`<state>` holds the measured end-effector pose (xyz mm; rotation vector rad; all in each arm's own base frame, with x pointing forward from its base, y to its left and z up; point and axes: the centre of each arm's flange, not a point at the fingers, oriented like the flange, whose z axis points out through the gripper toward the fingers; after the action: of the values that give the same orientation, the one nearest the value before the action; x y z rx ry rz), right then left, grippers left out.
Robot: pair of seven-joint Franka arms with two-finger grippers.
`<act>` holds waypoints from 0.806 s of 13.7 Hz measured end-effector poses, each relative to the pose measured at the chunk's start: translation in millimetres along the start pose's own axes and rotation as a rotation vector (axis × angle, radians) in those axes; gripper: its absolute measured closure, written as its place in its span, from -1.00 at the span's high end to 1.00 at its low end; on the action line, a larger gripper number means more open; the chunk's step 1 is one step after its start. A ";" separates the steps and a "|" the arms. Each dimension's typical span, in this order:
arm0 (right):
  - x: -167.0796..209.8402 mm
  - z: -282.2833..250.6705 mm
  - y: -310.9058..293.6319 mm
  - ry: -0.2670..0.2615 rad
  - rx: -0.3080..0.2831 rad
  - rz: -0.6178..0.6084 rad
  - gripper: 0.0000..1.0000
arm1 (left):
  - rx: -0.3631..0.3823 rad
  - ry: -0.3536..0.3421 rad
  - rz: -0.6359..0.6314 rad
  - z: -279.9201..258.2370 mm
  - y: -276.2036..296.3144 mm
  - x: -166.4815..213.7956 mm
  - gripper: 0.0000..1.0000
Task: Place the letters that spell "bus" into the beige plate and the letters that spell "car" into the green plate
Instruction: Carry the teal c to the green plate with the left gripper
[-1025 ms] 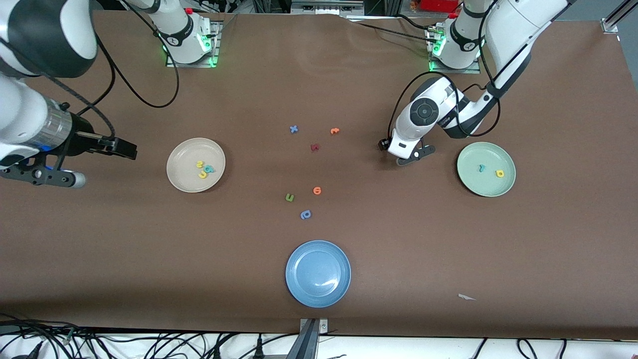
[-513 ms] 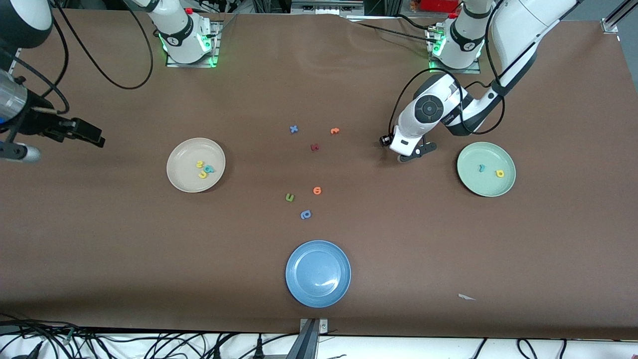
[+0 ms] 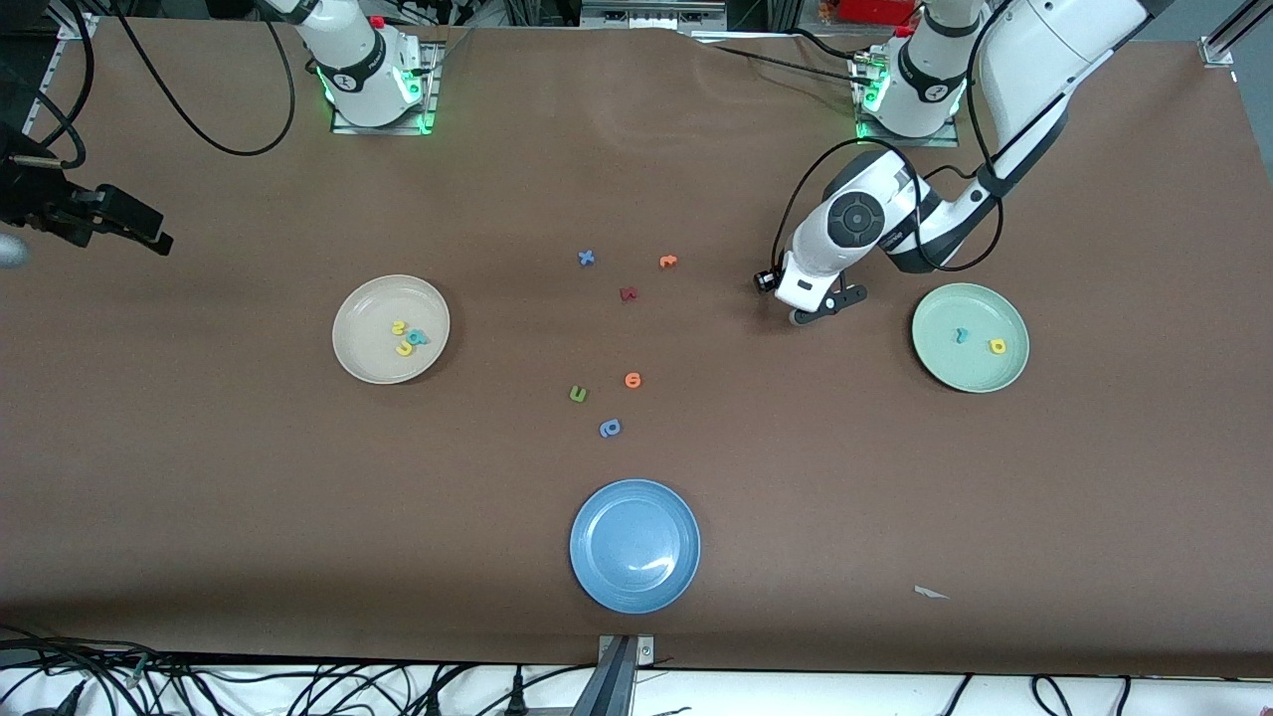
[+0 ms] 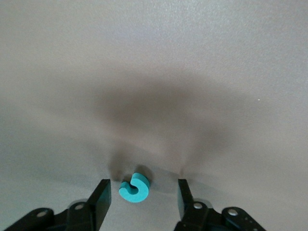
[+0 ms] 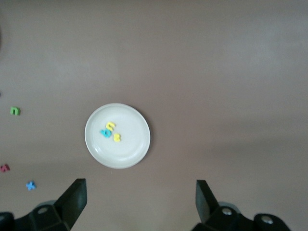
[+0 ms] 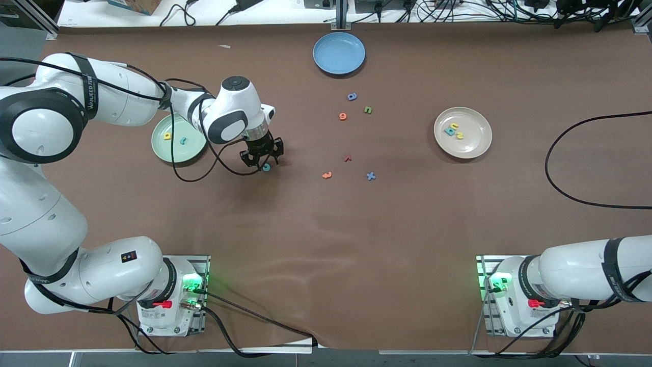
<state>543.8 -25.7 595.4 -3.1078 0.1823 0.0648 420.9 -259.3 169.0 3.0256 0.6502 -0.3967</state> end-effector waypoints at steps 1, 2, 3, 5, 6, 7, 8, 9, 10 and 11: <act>-2.1 -0.5 4.9 -0.021 0.002 0.009 1.00 | 0.000 -0.003 0.000 1.0 -0.1 -0.1 0.23; -2.8 -3.1 7.5 -0.028 0.004 0.015 1.00 | 0.000 -0.006 0.000 2.2 -0.1 -0.4 0.19; -3.0 -5.7 7.6 -0.027 0.006 0.016 1.00 | 0.000 -0.009 0.000 3.2 -0.2 -0.5 0.17; -2.3 -8.2 5.0 -0.022 0.006 0.011 1.00 | -0.001 -0.010 -0.001 3.5 -0.2 -0.4 0.13; -1.0 -8.1 3.7 -0.021 0.006 0.009 1.00 | -0.003 -0.009 -0.001 3.3 0.0 -0.2 0.08; 1.3 -10.0 2.5 -0.016 0.006 0.007 1.00 | -0.004 -0.008 -0.002 3.2 -0.1 0.2 0.07; 4.1 -12.9 1.7 -0.009 0.006 0.005 1.00 | -0.005 -0.008 -0.002 3.2 0.0 0.3 0.07; 6.6 -15.6 0.6 -0.003 0.006 0.004 1.00 | -0.012 -0.005 -0.001 2.1 1.2 0.3 -0.07; 8.5 -17.3 -0.6 0.001 0.006 0.002 1.00 | -0.015 -0.004 0.000 1.8 1.7 0.2 -0.22; 9.7 -17.6 -1.4 0.001 0.006 0.001 1.00 | -0.017 -0.003 0.000 1.5 2.0 0.3 -0.26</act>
<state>554.4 -26.0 612.7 -3.1022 0.1836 0.0621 421.6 -261.1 167.4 3.0086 0.6499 -0.3940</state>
